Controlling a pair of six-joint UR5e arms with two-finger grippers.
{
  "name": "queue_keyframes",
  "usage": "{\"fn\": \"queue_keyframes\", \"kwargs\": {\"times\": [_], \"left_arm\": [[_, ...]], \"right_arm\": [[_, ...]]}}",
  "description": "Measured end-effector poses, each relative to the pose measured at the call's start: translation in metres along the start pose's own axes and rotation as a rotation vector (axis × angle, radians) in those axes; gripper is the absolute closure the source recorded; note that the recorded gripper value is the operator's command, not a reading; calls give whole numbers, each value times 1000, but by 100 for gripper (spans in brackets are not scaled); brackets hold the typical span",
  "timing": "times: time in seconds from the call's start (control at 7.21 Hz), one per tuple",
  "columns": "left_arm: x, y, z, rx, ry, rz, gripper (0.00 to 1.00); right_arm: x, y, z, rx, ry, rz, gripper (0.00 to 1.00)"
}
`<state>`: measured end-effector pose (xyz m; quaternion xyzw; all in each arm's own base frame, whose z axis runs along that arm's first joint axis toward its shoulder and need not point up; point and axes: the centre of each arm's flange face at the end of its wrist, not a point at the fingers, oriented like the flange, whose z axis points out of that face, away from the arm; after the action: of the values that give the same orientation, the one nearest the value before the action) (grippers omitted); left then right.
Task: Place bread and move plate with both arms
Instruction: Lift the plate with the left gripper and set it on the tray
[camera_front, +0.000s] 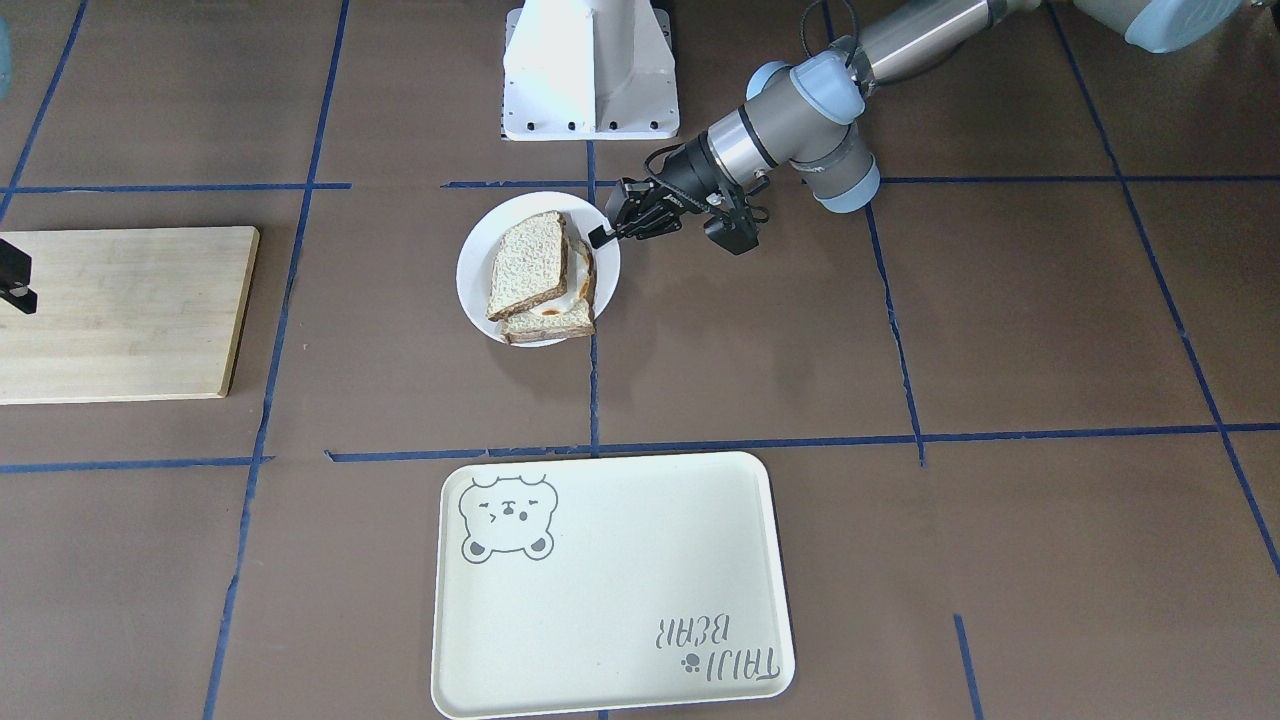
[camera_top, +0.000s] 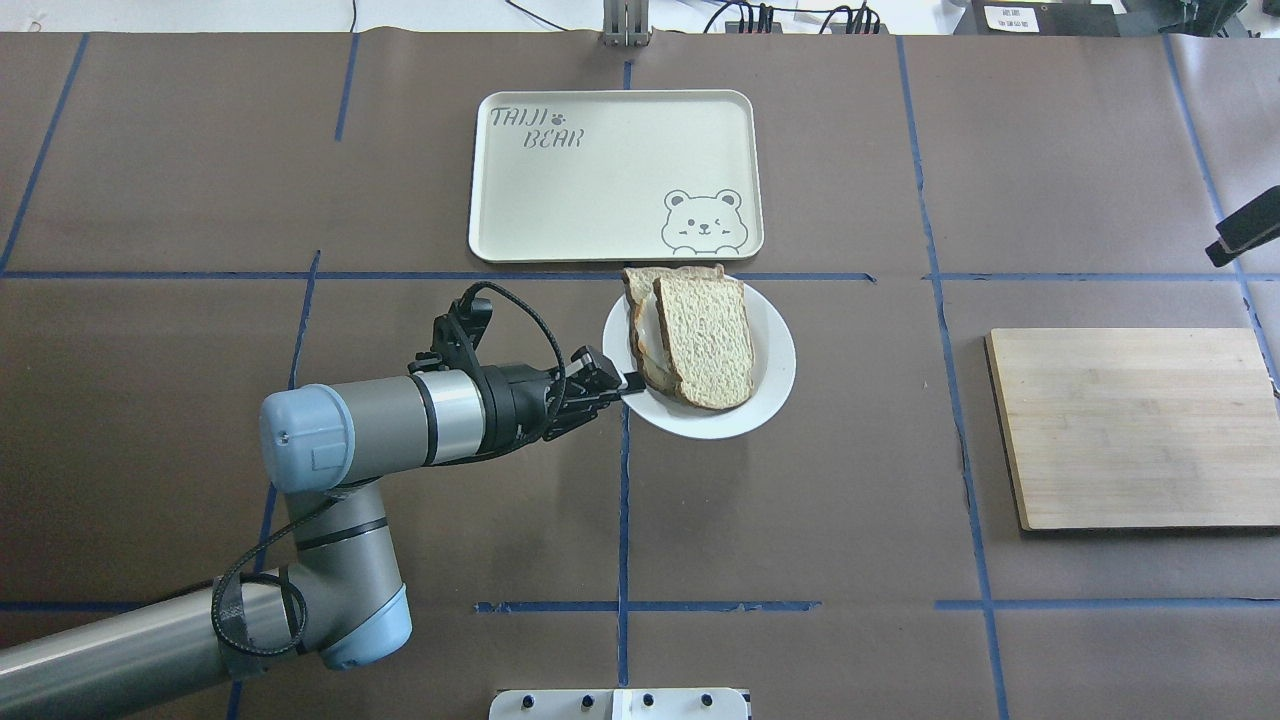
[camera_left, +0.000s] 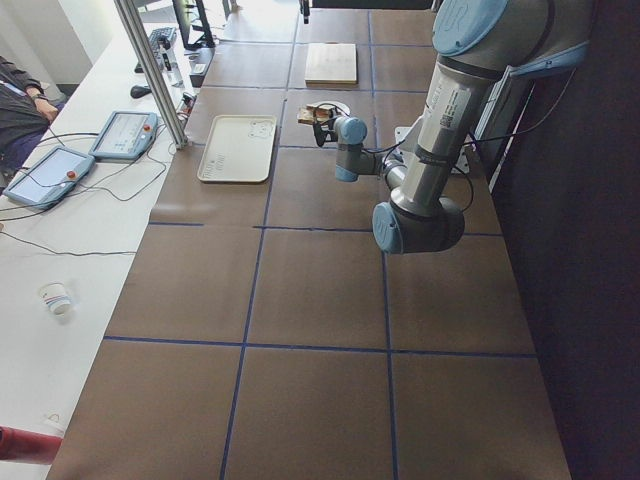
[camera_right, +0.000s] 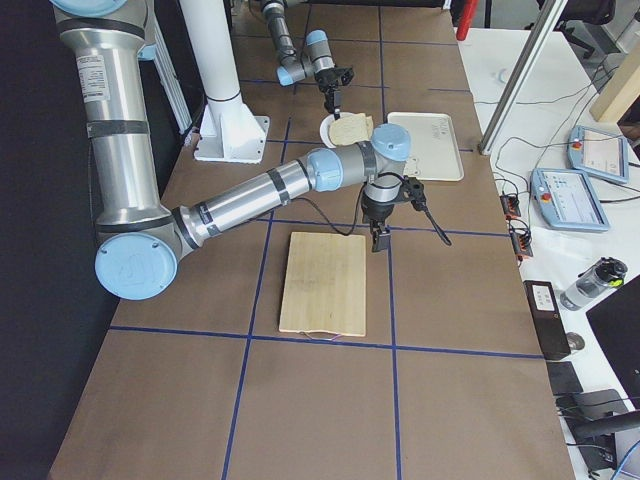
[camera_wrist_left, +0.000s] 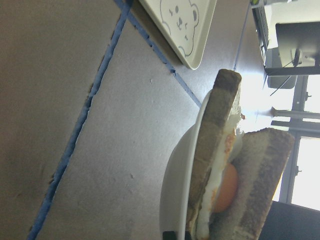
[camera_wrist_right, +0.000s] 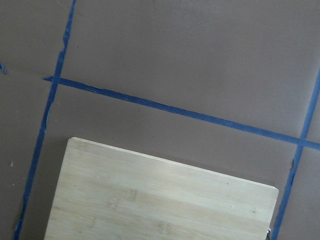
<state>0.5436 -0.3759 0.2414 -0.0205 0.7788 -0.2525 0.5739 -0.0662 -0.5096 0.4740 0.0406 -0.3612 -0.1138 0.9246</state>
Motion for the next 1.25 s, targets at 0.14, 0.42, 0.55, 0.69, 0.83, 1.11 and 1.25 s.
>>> {"fn": "queue_keyframes", "kwargs": {"times": [0.14, 0.42, 0.55, 0.69, 0.83, 1.11, 1.25], "left_arm": [[9, -14, 0, 77, 42, -85, 96], [14, -54, 12, 237, 105, -244, 96], [14, -80, 29, 308, 114, -293, 96], [15, -107, 45, 373, 115, -326, 96], [14, -128, 61, 420, 104, -339, 96], [9, -154, 93, 483, 61, -340, 94], [8, -158, 103, 498, 43, -337, 93]], "right_arm": [[24, 11, 1, -7, -14, -10, 0], [83, 35, 6, -20, -39, -21, 0], [108, 48, 9, -26, -43, 12, 0], [123, 52, 10, -25, -43, 36, 0], [129, 50, 9, -23, -42, 45, 0], [141, 51, 19, -42, -46, 68, 0], [145, 52, 23, -51, -49, 79, 0]]}}
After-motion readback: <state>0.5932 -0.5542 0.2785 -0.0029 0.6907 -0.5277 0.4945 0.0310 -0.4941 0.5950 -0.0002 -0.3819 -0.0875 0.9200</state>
